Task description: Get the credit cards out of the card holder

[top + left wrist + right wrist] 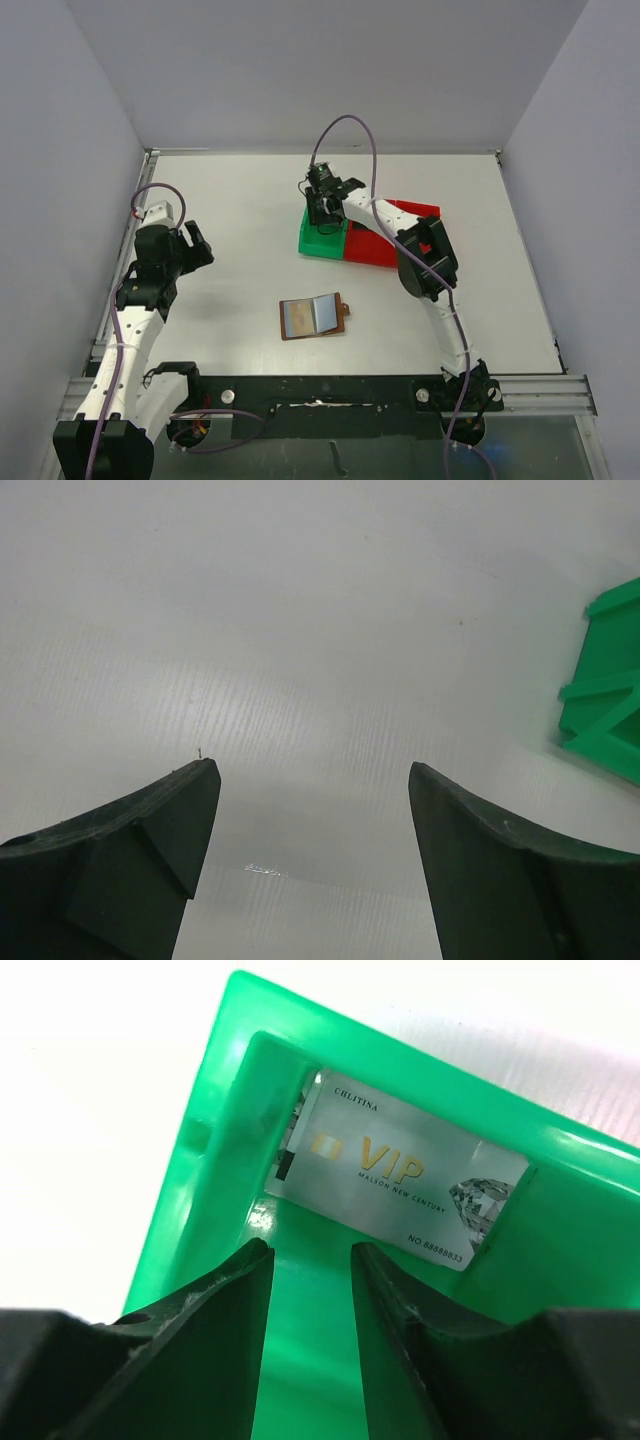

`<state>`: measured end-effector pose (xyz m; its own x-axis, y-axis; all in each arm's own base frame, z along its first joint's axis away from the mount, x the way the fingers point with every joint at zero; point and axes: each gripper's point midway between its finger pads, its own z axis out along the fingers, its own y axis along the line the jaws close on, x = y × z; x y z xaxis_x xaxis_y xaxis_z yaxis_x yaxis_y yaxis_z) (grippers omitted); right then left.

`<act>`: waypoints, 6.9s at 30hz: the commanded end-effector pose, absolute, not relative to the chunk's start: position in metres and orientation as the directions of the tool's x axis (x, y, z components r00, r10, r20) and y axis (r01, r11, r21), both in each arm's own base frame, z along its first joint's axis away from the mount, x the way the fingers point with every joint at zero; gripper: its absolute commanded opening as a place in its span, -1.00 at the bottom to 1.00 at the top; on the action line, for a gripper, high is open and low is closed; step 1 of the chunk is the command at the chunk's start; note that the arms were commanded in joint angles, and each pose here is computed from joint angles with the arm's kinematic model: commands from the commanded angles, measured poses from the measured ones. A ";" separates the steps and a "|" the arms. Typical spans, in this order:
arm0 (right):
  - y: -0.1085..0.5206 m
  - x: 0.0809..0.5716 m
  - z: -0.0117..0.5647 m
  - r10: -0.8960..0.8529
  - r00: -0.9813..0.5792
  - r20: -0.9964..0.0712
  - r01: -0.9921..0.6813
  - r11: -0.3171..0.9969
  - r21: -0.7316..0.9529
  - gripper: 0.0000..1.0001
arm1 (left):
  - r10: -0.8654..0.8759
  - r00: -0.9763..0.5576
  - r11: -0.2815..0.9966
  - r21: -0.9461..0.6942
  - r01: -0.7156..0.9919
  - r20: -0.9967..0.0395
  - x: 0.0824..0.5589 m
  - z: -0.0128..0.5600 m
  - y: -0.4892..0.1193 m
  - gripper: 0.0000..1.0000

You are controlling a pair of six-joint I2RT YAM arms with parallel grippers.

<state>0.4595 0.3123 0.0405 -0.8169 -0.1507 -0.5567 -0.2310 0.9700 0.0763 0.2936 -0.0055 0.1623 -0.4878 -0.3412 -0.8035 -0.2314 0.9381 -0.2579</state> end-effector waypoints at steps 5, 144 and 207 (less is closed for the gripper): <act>0.326 0.446 0.088 -0.156 -0.762 -0.629 -0.290 0.950 0.116 -0.29 | -0.346 -0.422 0.937 -0.283 -0.206 -0.838 0.300 0.181 -0.006 0.53; 0.345 0.208 0.037 -0.120 -0.804 -0.582 -0.276 0.943 0.187 0.47 | -0.489 -0.645 0.767 -0.642 0.002 -0.587 0.215 0.135 -0.155 0.36; 0.341 0.195 0.014 -0.110 -0.820 -0.561 -0.318 0.904 0.286 0.12 | -0.562 -0.598 0.694 -0.719 0.034 -0.571 0.208 0.155 -0.156 0.22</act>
<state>0.2058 0.3478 0.0234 -0.7792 -0.1507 -0.6084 -0.3401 0.9170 0.2084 0.2042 -0.1462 0.1316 -0.6019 -0.5707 -0.5586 -0.0287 0.7145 -0.6990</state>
